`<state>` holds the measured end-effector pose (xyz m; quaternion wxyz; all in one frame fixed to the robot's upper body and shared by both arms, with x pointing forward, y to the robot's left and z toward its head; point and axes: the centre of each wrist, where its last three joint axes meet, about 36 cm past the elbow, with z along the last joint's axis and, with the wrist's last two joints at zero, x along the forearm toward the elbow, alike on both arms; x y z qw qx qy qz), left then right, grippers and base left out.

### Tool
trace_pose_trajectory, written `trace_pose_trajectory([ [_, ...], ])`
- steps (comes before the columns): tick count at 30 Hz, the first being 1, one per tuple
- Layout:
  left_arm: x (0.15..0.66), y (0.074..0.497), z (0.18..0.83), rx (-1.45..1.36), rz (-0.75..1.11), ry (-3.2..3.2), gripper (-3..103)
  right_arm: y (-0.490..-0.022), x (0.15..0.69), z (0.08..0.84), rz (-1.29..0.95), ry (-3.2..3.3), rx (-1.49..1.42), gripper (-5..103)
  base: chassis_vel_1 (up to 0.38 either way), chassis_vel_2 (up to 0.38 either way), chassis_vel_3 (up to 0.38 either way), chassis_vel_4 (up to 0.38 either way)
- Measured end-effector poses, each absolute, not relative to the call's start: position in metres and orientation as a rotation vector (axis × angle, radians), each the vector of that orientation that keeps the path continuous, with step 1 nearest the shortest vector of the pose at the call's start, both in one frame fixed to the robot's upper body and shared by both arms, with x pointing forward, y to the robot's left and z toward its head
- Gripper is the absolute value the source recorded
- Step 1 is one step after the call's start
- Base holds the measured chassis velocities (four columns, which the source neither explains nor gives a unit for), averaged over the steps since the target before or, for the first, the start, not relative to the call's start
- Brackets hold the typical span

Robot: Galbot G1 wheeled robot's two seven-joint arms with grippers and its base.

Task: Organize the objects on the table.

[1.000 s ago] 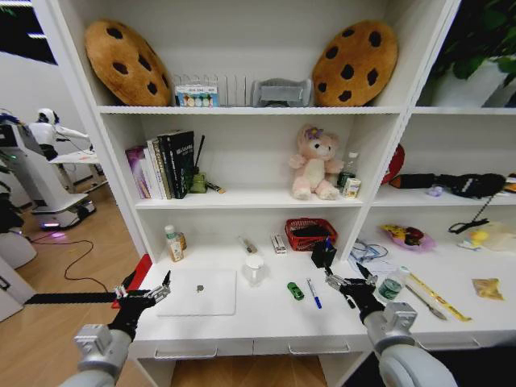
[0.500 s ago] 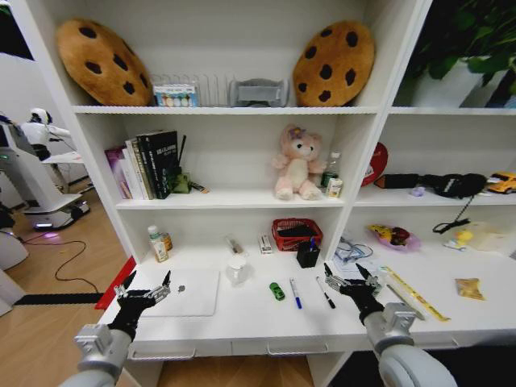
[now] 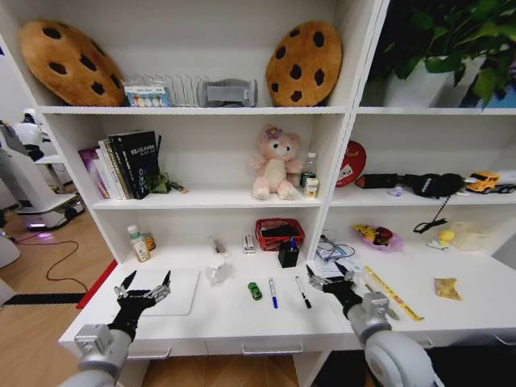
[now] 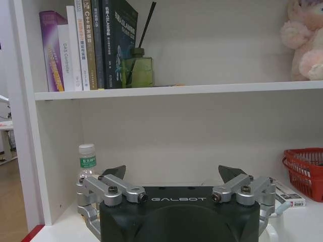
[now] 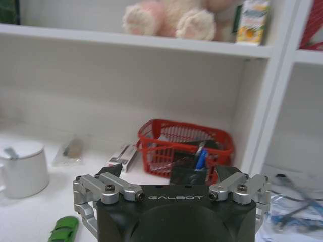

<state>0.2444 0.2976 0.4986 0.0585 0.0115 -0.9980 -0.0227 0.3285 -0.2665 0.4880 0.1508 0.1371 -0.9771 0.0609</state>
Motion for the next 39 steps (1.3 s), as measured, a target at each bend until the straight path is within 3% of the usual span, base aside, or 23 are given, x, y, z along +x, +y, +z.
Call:
trace_pose_trajectory([
  [20, 0.244, 0.297, 0.499, 0.034, -0.068, -3.023, 100, -0.117, 0.402, 0.418, 0.033, -2.438, 0.435, 100, 0.000, 0.000, 0.000, 0.000],
  [34, 0.244, 0.297, 0.499, 0.034, -0.068, -3.023, 100, -0.125, 0.404, 0.414, 0.020, -2.429, 0.397, 101, 0.000, 0.000, 0.000, 0.000],
  [39, 0.244, 0.297, 0.499, 0.034, -0.068, -3.023, 100, -0.121, 0.403, 0.414, -0.001, -2.428, 0.412, 89, 0.000, 0.000, 0.000, 0.000],
])
